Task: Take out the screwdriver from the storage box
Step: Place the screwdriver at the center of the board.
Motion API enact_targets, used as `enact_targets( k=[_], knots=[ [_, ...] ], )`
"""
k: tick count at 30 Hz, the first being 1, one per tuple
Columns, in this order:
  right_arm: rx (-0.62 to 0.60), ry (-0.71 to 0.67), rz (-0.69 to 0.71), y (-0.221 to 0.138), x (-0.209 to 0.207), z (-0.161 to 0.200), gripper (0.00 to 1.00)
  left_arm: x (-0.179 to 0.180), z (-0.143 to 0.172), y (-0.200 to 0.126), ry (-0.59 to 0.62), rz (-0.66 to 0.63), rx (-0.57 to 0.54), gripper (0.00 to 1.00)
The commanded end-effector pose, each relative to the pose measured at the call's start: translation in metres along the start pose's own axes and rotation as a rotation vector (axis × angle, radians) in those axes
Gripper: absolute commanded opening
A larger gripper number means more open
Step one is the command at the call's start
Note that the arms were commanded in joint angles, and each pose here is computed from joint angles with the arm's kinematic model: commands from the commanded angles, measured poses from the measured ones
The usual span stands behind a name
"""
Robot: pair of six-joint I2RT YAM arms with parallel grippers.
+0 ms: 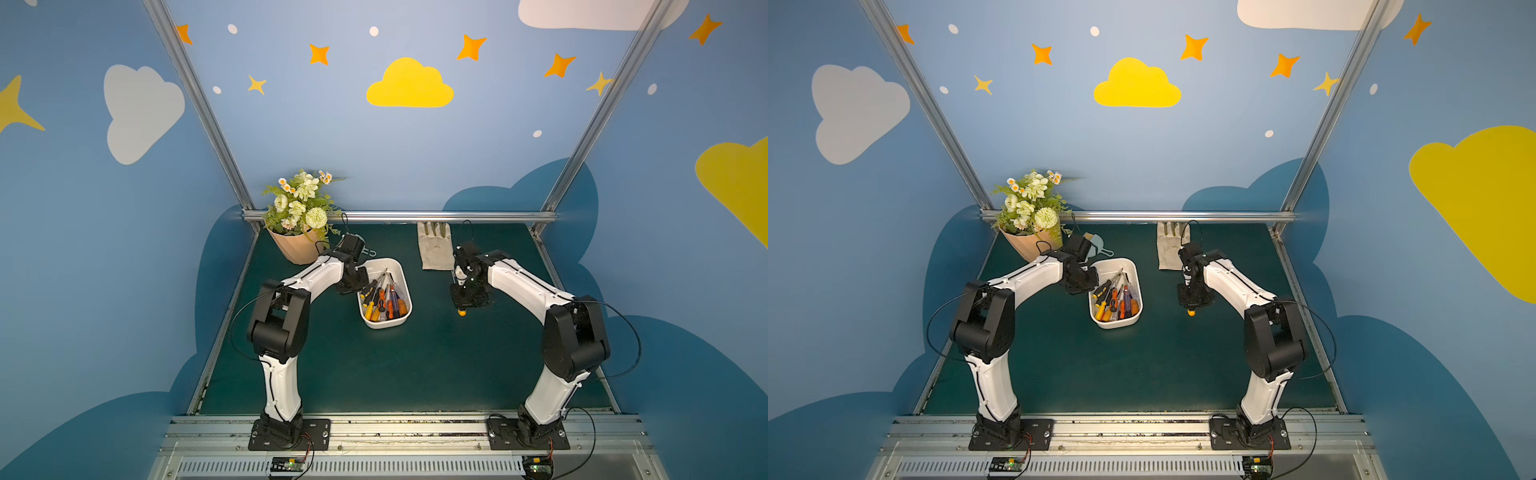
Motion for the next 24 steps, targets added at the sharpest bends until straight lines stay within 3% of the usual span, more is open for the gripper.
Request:
enact_targets(
  k=[1, 15, 24],
  knots=[
    [0.049, 0.010, 0.028, 0.016, -0.008, 0.000, 0.00, -0.006, -0.013, -0.025, 0.043, 0.032, -0.098, 0.02],
    [0.095, 0.029, 0.066, 0.049, -0.015, -0.003, 0.00, -0.003, -0.012, -0.036, 0.065, -0.064, -0.155, 0.02],
    [0.172, 0.055, 0.100, 0.068, -0.022, 0.006, 0.04, -0.006, -0.012, -0.041, 0.056, -0.032, -0.162, 0.02]
  ],
)
Point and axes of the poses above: each gripper's point midway between its finger pads, its own y axis out along the fingers, its own x axis along the line the jaws close on, z = x × y, the point moved 7 cm from there along -y, back along the fingers, and after that the axes turned 15 degrees about y, right-handed, at the moved point
